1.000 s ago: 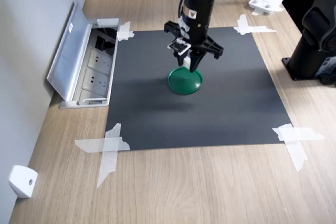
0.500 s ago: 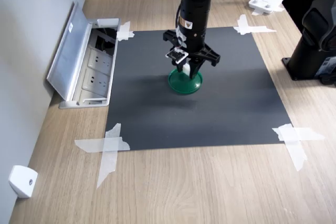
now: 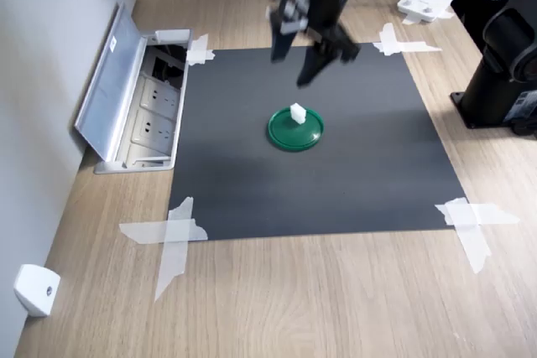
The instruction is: Grasp a white terminal and put it on the green lid.
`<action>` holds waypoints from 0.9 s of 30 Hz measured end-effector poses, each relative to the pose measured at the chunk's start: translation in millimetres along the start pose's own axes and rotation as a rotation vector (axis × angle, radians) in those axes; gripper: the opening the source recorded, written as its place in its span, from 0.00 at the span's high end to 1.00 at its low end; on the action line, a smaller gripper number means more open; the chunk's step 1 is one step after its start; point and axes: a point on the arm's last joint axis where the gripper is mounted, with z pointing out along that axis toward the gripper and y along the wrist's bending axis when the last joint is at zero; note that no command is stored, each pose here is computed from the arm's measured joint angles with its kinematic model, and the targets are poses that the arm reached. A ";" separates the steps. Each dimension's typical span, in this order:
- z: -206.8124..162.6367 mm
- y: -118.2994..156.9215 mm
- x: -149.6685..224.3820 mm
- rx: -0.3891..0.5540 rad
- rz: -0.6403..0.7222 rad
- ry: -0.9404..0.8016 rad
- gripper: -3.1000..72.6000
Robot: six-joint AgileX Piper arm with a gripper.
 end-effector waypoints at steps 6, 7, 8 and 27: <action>-75.6 -3.1 6.9 0.130 0.142 -0.235 0.72; -87.0 -4.6 10.0 0.155 0.181 -0.275 0.80; -98.4 -6.8 13.2 0.184 0.225 -0.319 0.87; -124.2 44.4 115.2 0.374 0.606 -0.749 0.97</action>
